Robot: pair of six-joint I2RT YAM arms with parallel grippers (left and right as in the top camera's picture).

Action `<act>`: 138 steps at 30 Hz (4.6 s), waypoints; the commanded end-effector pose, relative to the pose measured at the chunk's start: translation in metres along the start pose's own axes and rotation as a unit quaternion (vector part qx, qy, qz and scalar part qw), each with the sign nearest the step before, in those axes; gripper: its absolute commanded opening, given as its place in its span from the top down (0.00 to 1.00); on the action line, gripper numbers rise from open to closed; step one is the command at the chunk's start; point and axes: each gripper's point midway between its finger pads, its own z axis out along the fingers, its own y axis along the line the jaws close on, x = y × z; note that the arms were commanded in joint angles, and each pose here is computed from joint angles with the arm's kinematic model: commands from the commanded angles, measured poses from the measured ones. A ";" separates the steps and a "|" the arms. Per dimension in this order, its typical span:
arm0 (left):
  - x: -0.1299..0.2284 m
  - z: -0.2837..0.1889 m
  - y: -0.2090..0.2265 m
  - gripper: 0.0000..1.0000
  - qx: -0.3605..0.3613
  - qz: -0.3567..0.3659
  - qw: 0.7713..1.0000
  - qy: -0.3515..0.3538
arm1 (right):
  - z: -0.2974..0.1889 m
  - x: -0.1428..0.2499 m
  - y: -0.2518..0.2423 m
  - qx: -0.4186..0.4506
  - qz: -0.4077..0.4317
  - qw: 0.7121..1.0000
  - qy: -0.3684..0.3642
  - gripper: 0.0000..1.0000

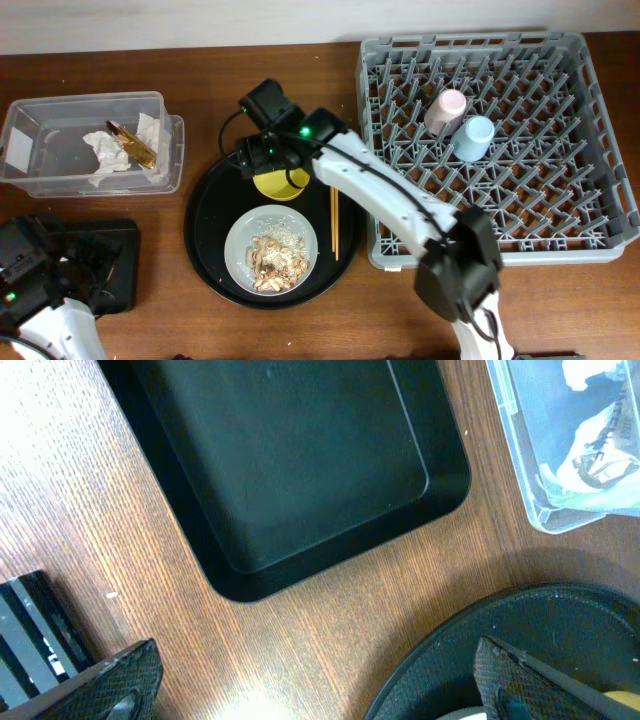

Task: Sort waste into correct bins and load items into the dishwasher rack
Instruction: 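Reach the right gripper to the yellow bowl and grasp its rim, then carry the yellow bowl into the rack and set it down, then grasp a wooden chopstick on the black tray with the right gripper, then carry the chopstick into the rack, stand it upright, release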

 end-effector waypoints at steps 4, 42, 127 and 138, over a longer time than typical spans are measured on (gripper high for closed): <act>-0.002 -0.001 0.001 0.01 -0.001 -0.005 1.000 -0.005 | 0.071 0.021 0.017 0.008 -0.033 0.999 0.010 0.24; -0.002 -0.001 0.001 0.01 -0.001 -0.005 1.000 -0.005 | -0.266 0.025 -0.223 -0.137 0.234 0.962 0.038 0.96; -0.002 -0.001 0.001 0.01 -0.001 -0.005 1.000 -0.005 | 0.074 0.107 -0.130 0.208 0.111 0.958 0.163 0.64; -0.002 -0.001 0.001 0.01 -0.001 -0.005 1.000 -0.005 | -0.038 -0.001 -0.098 0.046 0.099 0.985 0.132 0.96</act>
